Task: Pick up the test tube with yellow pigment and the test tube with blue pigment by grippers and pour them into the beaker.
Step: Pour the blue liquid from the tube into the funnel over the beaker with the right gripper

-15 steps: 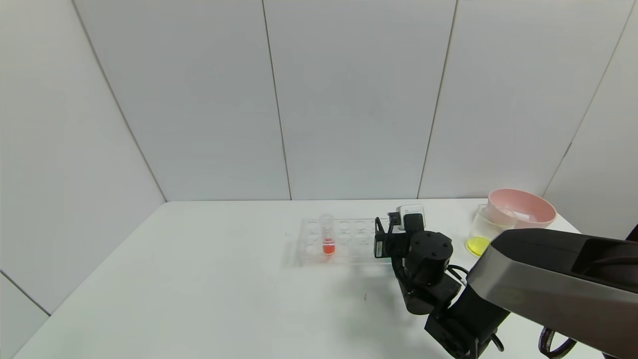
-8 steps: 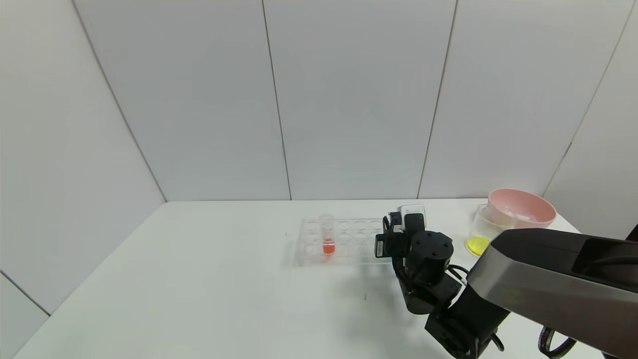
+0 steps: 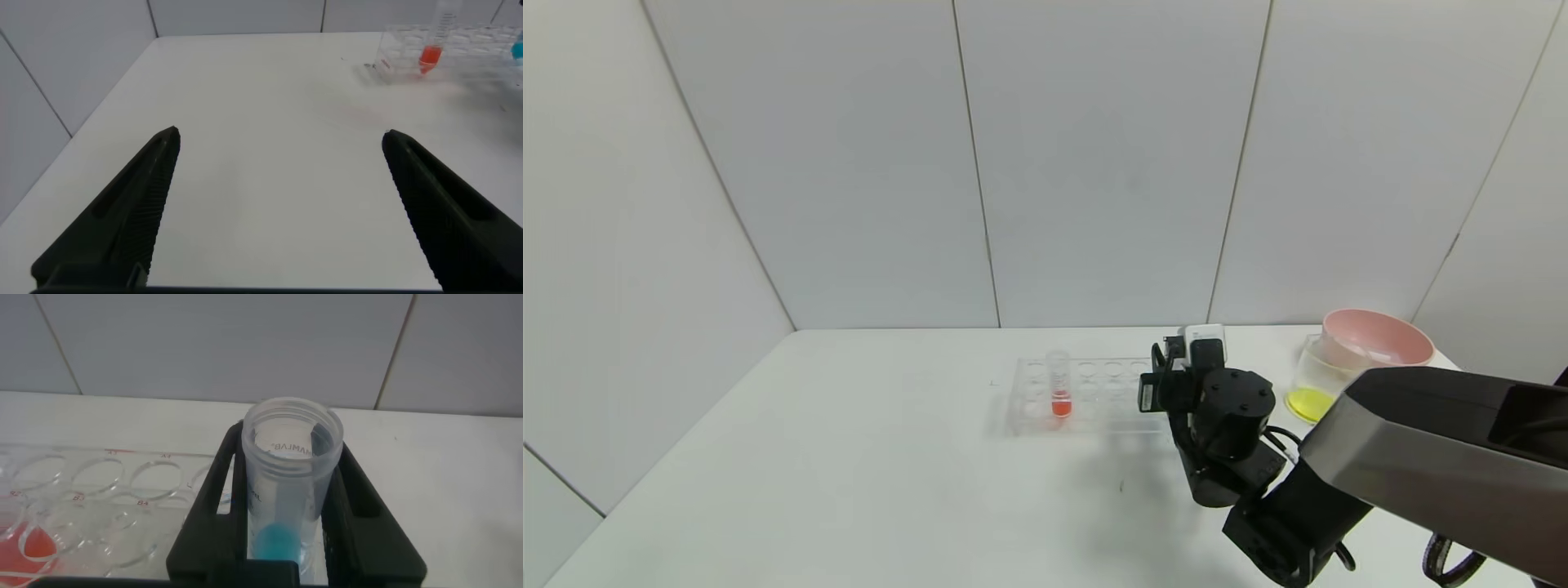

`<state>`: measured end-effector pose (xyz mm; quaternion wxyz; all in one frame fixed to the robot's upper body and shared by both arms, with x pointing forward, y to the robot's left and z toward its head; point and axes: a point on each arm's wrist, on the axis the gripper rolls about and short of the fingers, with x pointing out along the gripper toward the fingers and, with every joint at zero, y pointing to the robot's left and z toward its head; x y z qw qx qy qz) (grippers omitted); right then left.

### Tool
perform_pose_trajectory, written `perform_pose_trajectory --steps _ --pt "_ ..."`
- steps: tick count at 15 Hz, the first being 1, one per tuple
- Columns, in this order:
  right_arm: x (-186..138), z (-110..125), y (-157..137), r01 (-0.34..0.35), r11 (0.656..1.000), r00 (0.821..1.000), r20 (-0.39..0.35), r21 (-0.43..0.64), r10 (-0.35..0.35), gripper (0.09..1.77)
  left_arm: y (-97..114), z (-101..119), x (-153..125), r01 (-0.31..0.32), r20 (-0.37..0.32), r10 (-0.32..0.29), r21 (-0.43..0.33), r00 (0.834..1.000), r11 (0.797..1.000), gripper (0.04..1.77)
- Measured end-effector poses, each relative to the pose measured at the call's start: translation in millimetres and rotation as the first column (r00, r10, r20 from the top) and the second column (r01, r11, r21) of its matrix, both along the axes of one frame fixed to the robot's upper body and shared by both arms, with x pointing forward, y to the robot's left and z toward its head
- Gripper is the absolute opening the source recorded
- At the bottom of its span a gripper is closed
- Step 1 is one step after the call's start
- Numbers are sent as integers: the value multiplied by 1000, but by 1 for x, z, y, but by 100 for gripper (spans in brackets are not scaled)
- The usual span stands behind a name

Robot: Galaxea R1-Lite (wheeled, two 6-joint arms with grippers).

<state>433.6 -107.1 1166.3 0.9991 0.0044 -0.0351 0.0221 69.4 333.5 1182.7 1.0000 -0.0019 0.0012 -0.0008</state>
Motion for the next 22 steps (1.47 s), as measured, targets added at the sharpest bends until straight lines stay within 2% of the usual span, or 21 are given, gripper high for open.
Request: perform_pose_trajectory --steps 5,10,20,22 --pt "-5 28 -1 -9 1000 1000 12 3 9 57 0 0 0 0 0 0 0 1000 1000 176" --pt "-9 46 -5 -8 1000 999 42 3 8 57 0 0 0 0 0 0 0 1000 1000 176" --pt "-11 53 -5 -31 1000 998 54 0 31 57 0 0 0 0 0 0 0 1000 1000 176" --pt "-13 54 -9 -64 998 997 31 -16 65 57 0 0 0 0 0 0 0 1000 1000 176"
